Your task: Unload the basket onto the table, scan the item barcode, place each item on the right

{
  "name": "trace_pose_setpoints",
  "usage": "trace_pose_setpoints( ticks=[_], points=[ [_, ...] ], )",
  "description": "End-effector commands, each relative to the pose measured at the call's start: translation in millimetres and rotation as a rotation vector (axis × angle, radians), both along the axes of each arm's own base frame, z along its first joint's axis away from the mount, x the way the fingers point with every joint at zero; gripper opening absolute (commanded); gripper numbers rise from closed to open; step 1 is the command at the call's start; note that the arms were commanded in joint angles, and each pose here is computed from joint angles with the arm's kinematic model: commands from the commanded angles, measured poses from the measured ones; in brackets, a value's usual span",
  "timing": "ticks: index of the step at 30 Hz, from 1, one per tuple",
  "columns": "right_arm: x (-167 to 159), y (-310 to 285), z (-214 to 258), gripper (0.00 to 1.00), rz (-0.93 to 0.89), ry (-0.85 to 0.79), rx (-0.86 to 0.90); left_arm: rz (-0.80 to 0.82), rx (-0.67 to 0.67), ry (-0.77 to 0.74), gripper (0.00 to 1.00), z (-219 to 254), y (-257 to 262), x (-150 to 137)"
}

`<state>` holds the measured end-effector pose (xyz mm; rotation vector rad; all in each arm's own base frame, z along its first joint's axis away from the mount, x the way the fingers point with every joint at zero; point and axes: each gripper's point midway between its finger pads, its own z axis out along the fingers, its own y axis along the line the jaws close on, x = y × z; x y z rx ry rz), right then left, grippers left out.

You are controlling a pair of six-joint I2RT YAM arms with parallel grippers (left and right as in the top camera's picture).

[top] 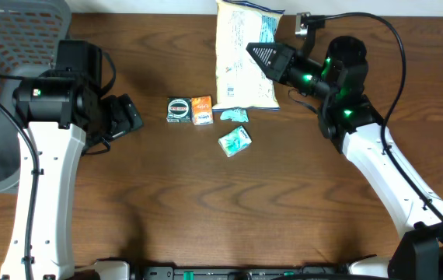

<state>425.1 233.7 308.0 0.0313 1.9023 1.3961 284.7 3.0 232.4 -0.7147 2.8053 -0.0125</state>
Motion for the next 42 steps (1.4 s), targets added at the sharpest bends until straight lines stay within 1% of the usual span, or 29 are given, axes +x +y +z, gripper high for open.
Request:
trace_pose_setpoints(
  ticks=[1, 22, 25, 28, 31, 33, 35, 36, 40, 42],
  points=[
    [0.2, -1.4, 5.4, 0.01, 0.014, -0.078, -0.041, 0.011, 0.004, 0.011, 0.98, -1.6, 1.3, -0.8],
    [1.3, -2.8, 0.3, 0.01, 0.006, -0.077, -0.064, 0.011, 0.004, 0.011, 0.98, -1.6, 1.3, -0.8],
    [4.0, -5.4, -3.8, 0.01, -0.013, -0.093, -0.098, 0.011, 0.004, 0.011, 0.98, -1.6, 1.3, -0.8],
    [14.3, -17.9, -22.4, 0.01, -0.088, -0.136, -0.241, 0.011, 0.004, 0.011, 0.98, -1.6, 1.2, -0.8],
    [27.6, -47.7, -56.8, 0.01, -0.242, -0.089, -0.445, 0.011, 0.004, 0.011, 0.98, -1.6, 1.2, -0.8],
    [31.8, -73.0, -79.1, 0.01, -0.342, -0.060, -0.617, 0.011, 0.004, 0.011, 0.98, -1.6, 1.3, -0.8],
    [31.7, -102.1, -97.4, 0.01, -0.441, -0.030, -0.804, 0.011, 0.004, 0.011, 0.98, -1.6, 1.2, -0.8],
    [28.9, -124.5, -107.3, 0.02, -0.511, -0.007, -0.947, 0.011, 0.004, 0.011, 0.98, -1.6, 1.3, -0.8],
    [18.3, -173.6, -119.7, 0.01, -0.644, 0.034, -1.287, 0.011, 0.004, 0.011, 0.98, -1.6, 1.3, -0.8],
    [14.3, -194.4, -123.1, 0.01, -0.702, 0.059, -1.428, 0.011, 0.004, 0.011, 0.98, -1.6, 1.3, -0.8]
  ],
)
